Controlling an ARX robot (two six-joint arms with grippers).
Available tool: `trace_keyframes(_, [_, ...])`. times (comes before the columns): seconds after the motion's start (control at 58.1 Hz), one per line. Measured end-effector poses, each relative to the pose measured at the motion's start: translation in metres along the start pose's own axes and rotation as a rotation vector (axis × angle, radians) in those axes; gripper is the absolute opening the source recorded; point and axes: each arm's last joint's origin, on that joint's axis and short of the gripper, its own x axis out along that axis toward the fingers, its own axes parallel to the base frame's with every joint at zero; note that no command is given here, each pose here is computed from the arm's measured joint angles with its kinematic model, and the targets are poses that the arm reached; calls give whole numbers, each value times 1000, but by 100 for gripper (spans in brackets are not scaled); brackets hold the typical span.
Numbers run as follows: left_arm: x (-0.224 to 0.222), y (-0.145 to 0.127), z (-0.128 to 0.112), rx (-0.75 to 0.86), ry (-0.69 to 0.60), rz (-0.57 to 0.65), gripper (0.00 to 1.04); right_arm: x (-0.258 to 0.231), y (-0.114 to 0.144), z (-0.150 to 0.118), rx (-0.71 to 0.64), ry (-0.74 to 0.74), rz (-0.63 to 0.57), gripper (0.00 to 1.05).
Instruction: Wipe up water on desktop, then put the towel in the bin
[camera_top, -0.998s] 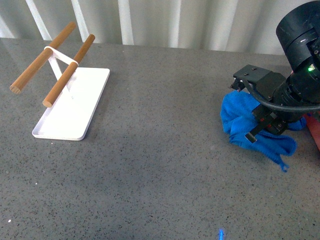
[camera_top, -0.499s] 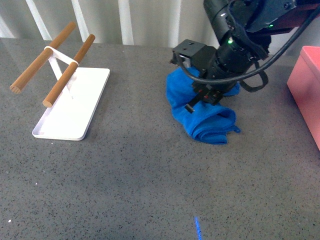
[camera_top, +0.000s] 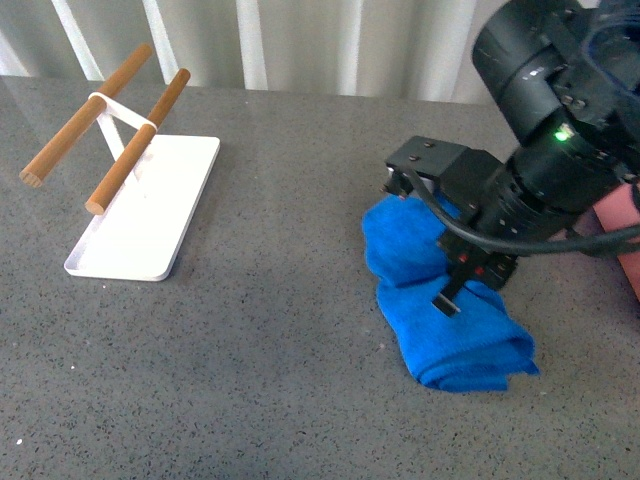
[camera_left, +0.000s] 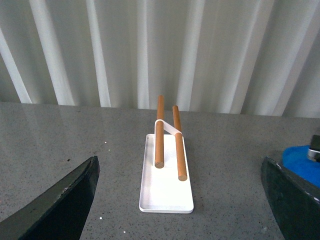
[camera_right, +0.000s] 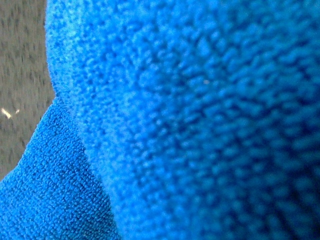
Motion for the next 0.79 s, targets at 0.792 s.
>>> trace_keyframes(0.792, [0, 0, 0, 0, 0, 0, 98, -221, -132, 15, 648, -111, -486, 4])
